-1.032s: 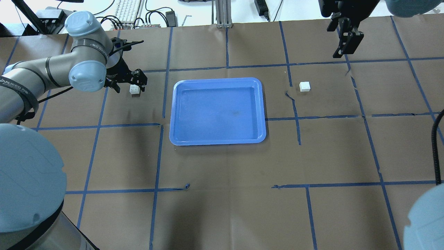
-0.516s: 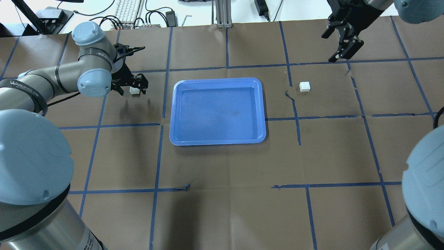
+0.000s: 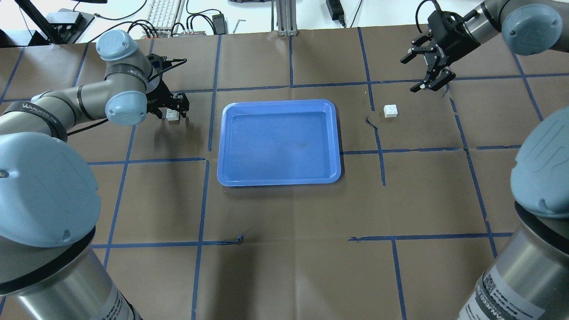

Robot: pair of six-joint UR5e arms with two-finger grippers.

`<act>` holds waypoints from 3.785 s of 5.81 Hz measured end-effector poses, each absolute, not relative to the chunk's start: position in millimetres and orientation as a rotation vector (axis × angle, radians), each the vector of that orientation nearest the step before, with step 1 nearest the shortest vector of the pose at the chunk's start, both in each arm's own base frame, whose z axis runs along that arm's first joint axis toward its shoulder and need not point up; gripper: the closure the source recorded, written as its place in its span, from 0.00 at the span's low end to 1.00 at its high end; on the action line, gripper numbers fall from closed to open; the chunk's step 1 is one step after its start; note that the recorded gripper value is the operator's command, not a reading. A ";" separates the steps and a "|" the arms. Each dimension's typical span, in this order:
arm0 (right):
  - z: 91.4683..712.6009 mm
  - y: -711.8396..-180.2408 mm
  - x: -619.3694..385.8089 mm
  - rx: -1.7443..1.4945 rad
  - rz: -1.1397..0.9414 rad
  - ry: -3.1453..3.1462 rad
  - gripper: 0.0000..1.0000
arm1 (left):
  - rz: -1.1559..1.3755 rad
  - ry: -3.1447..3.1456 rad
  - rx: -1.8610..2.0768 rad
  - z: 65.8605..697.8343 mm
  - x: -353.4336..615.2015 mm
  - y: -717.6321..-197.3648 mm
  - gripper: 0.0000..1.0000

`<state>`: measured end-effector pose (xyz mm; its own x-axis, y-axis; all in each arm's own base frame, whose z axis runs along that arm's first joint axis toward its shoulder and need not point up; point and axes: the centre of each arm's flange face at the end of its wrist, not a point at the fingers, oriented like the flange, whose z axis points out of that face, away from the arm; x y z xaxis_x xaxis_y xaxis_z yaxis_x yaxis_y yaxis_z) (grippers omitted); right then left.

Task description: Assemble white blocks and place on blue tray

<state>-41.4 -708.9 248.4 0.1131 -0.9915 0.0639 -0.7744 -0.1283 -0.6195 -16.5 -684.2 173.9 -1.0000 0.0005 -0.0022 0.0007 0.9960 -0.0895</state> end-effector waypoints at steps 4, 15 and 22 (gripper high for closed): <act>158.6 -686.5 -40.1 -1.822 -0.729 1.632 0.00 | -0.172 3.120 0.275 198.7 -54.7 -677.0 1.00; 164.2 -691.1 -56.3 -1.821 -0.774 1.721 0.75 | -0.056 2.234 2.212 188.6 -318.2 -558.8 0.78; 252.0 -591.0 18.5 -1.786 -0.740 1.755 0.78 | -0.015 2.254 2.199 280.1 -304.6 -547.5 0.01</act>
